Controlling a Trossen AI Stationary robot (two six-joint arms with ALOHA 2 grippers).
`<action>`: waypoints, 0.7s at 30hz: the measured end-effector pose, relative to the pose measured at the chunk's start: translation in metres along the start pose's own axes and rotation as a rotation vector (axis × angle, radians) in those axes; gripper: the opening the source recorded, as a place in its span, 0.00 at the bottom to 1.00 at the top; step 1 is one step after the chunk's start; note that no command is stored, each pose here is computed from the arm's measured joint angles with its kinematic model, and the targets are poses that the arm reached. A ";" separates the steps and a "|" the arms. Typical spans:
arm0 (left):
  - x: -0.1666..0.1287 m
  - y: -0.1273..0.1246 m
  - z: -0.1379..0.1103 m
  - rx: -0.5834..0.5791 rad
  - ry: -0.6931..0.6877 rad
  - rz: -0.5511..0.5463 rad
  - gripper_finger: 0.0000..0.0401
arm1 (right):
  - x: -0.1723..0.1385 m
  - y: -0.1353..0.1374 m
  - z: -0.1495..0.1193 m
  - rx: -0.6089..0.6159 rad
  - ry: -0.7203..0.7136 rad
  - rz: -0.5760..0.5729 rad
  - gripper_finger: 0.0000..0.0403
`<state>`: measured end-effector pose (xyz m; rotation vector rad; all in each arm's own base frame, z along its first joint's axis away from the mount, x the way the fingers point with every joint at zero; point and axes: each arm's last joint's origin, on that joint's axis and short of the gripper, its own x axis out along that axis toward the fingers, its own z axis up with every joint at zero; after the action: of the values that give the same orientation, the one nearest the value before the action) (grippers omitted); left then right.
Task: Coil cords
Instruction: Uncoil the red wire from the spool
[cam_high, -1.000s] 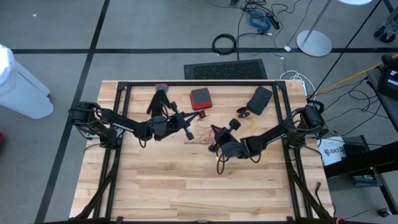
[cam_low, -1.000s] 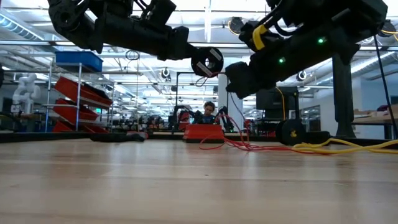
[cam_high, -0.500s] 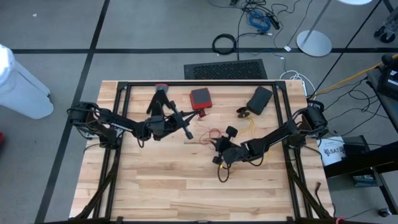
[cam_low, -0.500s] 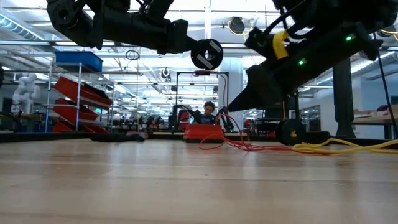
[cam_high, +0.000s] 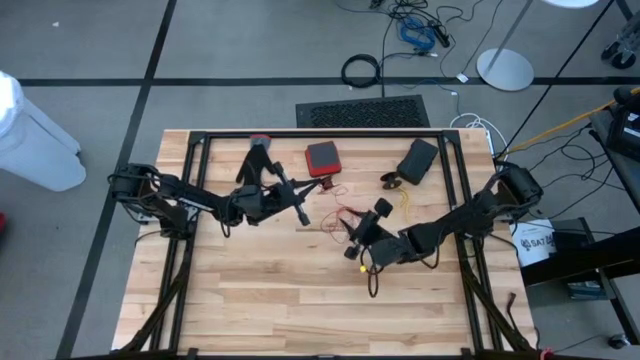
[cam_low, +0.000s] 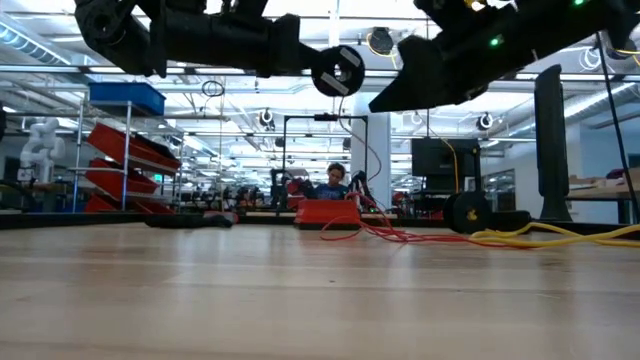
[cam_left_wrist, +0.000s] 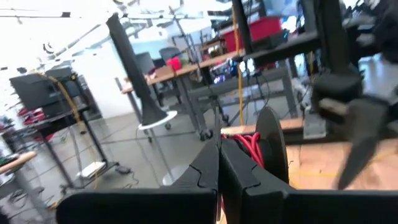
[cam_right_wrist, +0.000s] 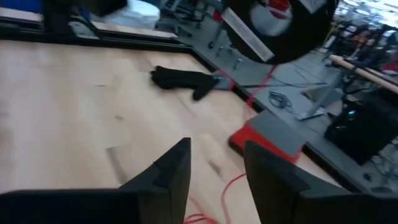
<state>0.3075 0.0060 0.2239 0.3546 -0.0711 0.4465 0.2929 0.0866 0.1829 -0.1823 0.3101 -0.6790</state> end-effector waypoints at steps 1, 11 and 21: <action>0.000 0.000 0.001 -0.005 -0.014 -0.004 0.00 | 0.003 -0.002 0.000 -0.003 0.002 -0.012 0.34; -0.001 -0.007 0.014 -0.023 -0.077 -0.081 0.00 | 0.023 -0.016 0.017 0.005 -0.079 -0.022 0.32; -0.005 -0.017 0.020 -0.032 -0.095 -0.116 0.00 | 0.035 -0.025 0.024 0.031 -0.123 0.009 0.32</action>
<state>0.3105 -0.0174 0.2368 0.3463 -0.1495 0.3131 0.3124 0.0466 0.2045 -0.1926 0.1824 -0.6605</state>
